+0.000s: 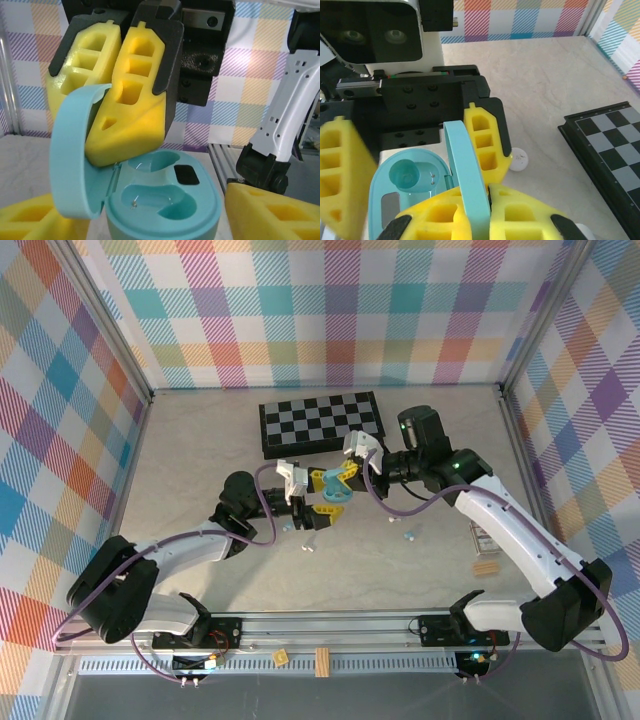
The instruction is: Insert the wireless bluetooth earbuds into the charging case
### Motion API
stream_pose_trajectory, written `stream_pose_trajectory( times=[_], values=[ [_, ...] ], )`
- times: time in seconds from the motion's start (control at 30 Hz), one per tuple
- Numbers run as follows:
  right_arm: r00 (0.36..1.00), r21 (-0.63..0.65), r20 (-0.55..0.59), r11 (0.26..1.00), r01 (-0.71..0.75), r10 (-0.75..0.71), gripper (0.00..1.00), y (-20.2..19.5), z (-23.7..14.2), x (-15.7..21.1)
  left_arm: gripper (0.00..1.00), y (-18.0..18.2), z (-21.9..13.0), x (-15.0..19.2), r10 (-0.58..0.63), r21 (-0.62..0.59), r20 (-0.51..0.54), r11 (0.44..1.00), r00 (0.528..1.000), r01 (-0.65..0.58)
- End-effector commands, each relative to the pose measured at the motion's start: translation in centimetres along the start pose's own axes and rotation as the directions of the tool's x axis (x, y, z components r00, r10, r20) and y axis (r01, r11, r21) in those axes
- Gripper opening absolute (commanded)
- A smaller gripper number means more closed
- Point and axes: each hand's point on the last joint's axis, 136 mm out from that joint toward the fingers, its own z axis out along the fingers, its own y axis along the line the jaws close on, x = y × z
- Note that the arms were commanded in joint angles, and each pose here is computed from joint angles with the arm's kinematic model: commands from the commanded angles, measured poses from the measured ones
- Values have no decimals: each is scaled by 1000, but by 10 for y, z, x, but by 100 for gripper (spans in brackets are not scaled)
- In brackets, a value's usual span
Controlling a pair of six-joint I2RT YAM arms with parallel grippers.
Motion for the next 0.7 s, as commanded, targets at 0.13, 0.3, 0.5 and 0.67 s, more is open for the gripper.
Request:
stream_pose_trajectory(
  times=[0.13, 0.3, 0.5, 0.67],
  values=[
    [996, 108, 80, 994, 19, -28, 0, -17, -3, -13, 74, 6, 3, -13, -4, -18, 92, 1000, 996, 6],
    [996, 121, 88, 992, 23, -34, 0, -18, -5, -14, 73, 5, 4, -12, -3, -1, 98, 1000, 995, 3],
    [996, 117, 87, 993, 24, -34, 0, -17, -5, -14, 64, 3, 5, -10, 1, 12, 82, 1000, 997, -2],
    [996, 117, 86, 993, 19, -29, 0, -17, -5, -14, 53, 2, 4, -10, 5, 14, 77, 1000, 997, -6]
  ],
)
